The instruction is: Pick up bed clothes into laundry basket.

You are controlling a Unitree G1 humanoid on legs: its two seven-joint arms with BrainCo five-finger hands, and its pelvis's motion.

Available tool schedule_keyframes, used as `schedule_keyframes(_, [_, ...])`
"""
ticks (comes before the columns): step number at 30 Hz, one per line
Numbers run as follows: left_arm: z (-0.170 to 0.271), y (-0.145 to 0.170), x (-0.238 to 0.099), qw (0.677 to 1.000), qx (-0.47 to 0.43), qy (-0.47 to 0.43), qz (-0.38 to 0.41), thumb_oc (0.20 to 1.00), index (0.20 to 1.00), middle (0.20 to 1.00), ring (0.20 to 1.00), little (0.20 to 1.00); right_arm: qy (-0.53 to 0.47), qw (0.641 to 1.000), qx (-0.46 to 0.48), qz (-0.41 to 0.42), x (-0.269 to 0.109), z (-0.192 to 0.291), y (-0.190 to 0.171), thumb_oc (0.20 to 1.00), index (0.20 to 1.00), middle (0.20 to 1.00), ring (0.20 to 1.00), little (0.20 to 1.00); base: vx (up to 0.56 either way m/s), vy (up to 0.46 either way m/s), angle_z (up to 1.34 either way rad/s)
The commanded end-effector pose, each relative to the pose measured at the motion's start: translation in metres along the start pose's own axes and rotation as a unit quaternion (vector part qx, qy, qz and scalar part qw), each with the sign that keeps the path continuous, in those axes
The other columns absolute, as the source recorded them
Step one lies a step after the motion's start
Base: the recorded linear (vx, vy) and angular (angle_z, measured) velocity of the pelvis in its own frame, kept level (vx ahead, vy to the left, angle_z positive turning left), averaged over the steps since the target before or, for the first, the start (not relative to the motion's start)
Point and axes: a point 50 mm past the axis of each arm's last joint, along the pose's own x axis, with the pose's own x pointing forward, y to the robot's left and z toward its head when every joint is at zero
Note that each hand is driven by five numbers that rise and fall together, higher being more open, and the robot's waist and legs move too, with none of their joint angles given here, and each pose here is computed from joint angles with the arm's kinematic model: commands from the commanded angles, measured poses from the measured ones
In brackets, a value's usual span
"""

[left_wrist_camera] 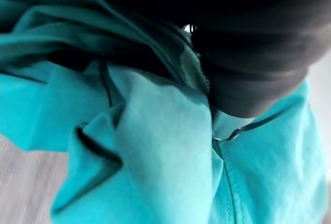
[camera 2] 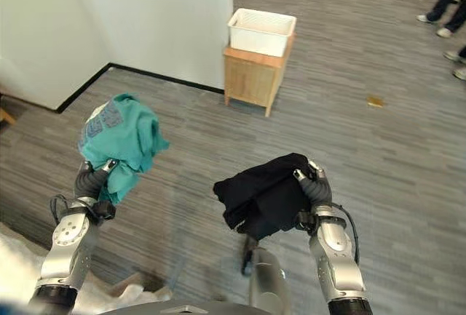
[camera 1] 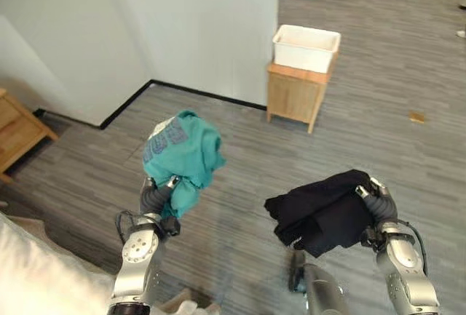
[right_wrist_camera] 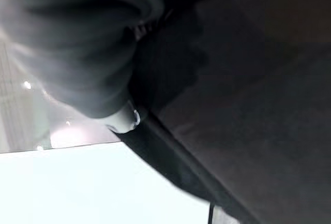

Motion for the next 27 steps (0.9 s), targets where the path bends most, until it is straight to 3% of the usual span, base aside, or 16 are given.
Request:
schedule_keyframes(1, [0.041,0.006,0.003,0.995,0.016,-0.099,-0.012,0.200,0.200,0.200,0.200,0.200,-0.104,0.994,0.014,-0.002,0.016,0.042,0.000,0.200,0.200,0.200,0.200,0.200,0.58,-0.232,0.60])
schedule_keyframes(14, [0.043,-0.038,0.017,0.991,-0.014,-0.096,-0.093,0.200,0.200,0.200,0.200,0.200,-0.101,0.994,0.011,-0.041,0.009,0.044,-0.025,0.200,0.200,0.200,0.200,0.200,0.37,-0.213,-0.19])
schedule_keyframes(24, [0.035,-0.054,0.019,0.990,-0.023,-0.079,-0.113,0.200,0.200,0.200,0.200,0.200,-0.100,0.995,-0.031,0.003,0.006,0.043,-0.010,0.200,0.200,0.200,0.200,0.200,0.37,0.033,-0.45])
schedule_keyframes(27, [0.037,-0.041,0.016,0.992,-0.018,-0.083,-0.091,0.200,0.200,0.200,0.200,0.200,-0.112,0.993,-0.020,0.026,0.014,0.048,0.006,0.200,0.200,0.200,0.200,0.200,0.29,0.116,0.01])
